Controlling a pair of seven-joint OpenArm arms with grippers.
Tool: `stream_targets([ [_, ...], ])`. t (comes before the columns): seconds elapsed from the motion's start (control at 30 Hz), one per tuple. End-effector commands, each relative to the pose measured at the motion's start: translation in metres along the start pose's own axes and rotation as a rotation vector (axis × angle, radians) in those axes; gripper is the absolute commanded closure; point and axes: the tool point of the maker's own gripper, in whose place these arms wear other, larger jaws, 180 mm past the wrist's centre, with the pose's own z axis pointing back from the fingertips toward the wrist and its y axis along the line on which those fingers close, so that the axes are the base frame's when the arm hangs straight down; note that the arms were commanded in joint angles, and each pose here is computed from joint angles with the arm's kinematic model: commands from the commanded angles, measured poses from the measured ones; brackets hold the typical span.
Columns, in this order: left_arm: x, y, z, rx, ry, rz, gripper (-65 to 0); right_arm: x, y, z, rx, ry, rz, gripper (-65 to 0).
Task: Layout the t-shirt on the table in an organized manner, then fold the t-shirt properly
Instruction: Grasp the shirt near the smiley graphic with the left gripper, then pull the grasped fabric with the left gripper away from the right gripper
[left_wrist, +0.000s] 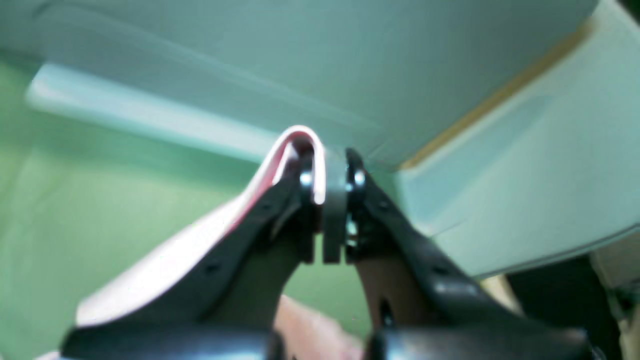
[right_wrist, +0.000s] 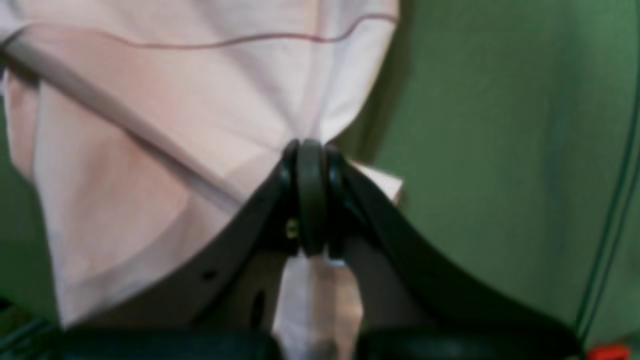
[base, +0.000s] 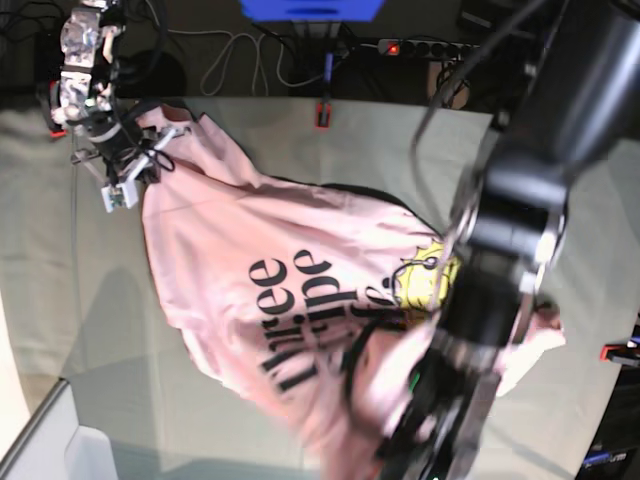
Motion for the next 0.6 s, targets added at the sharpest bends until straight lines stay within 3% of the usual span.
stream_targets([
  [0.0, 0.040, -0.030, -0.009, -0.042, -0.093, -0.009, -0.6, 0.002, -0.013, 0.005, -0.032, -0.009, 0.000, 0.0],
  [0.1, 0.066, -0.032, -0.023, 0.005, -0.151, -0.017, -6.7, -0.004, -0.017, 0.008, -0.045, -0.002, -0.015, 0.0],
  [0.2, 0.078, -0.032, -0.028, 0.031, -0.153, -0.073, -24.0, -0.016, -0.017, 0.011, -0.056, 0.014, -0.054, 0.0],
  [0.3, 0.075, -0.057, -0.028, -0.025, -0.151, -0.191, -39.2, -0.019, -0.019, 0.013, -0.065, 0.018, -0.066, 0.0],
  [0.37, 0.047, -0.069, -0.023, -0.077, -0.136, -0.216, -45.7, -0.020, -0.019, 0.013, -0.065, 0.021, -0.066, 0.0],
  [0.43, 0.027, -0.064, -0.012, -0.102, -0.141, -0.191, -47.0, -0.020, -0.019, 0.013, -0.064, 0.021, -0.067, 0.0],
  [0.57, -0.016, -0.004, 0.026, -0.074, -0.102, -0.178, -47.0, -0.018, -0.013, 0.011, -0.056, 0.014, -0.080, 0.0],
])
